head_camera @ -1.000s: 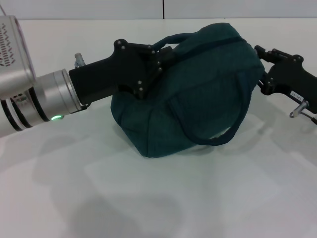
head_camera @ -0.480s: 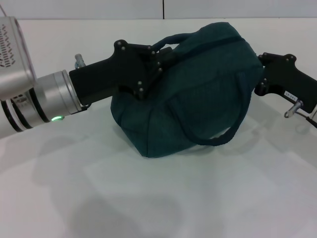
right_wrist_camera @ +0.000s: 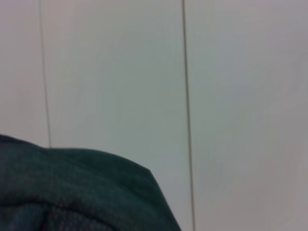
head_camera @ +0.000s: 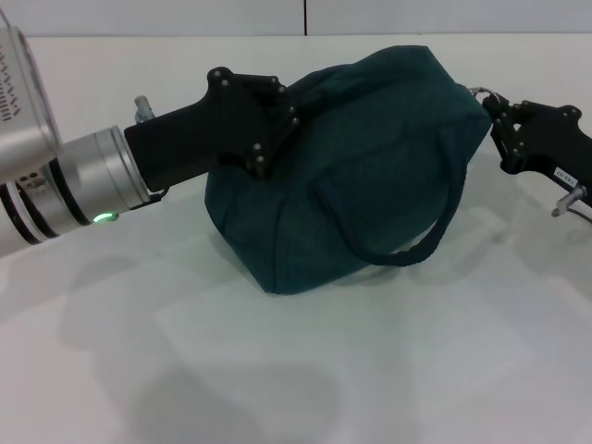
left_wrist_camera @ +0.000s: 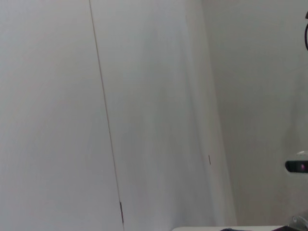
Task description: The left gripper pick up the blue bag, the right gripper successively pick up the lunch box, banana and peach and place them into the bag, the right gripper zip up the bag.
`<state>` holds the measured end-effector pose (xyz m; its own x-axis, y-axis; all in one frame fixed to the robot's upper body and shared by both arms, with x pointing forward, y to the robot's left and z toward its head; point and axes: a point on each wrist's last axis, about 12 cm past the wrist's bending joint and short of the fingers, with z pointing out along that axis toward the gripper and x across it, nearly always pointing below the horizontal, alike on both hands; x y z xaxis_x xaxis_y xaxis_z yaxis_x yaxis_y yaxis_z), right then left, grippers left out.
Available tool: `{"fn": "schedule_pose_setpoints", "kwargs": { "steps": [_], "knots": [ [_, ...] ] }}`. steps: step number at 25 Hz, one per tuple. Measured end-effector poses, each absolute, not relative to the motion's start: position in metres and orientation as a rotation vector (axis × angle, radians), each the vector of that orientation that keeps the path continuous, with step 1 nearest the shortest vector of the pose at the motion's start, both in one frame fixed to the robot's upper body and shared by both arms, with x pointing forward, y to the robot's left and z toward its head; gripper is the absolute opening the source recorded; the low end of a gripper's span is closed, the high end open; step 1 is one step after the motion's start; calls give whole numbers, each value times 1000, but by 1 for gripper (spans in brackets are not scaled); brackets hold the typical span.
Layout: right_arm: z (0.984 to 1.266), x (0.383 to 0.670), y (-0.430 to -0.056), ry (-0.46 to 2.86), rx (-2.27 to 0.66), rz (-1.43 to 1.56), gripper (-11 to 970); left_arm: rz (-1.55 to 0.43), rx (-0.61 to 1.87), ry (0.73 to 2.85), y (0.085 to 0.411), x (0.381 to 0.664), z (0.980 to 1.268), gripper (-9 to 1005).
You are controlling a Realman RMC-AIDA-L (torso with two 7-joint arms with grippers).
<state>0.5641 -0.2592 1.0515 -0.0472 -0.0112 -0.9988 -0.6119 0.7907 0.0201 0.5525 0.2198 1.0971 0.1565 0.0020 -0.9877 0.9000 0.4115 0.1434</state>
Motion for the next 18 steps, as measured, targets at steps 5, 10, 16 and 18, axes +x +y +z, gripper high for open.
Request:
{"fn": "schedule_pose_setpoints", "kwargs": {
  "steps": [5,10,16,18],
  "knots": [
    [1048,565,-263,1599,-485,526,41,-810,932,1244,219,554,1099,117],
    [1051,564,-261,1585,-481,565,58,-821,883,1243,219,551,1096,146],
    [1052,552,-272,1560,-440,602,114,-843,732,1237,230,542,1092,182],
    [1055,546,-276,1531,-433,629,191,-842,700,1231,234,539,1091,194]
  ]
}}
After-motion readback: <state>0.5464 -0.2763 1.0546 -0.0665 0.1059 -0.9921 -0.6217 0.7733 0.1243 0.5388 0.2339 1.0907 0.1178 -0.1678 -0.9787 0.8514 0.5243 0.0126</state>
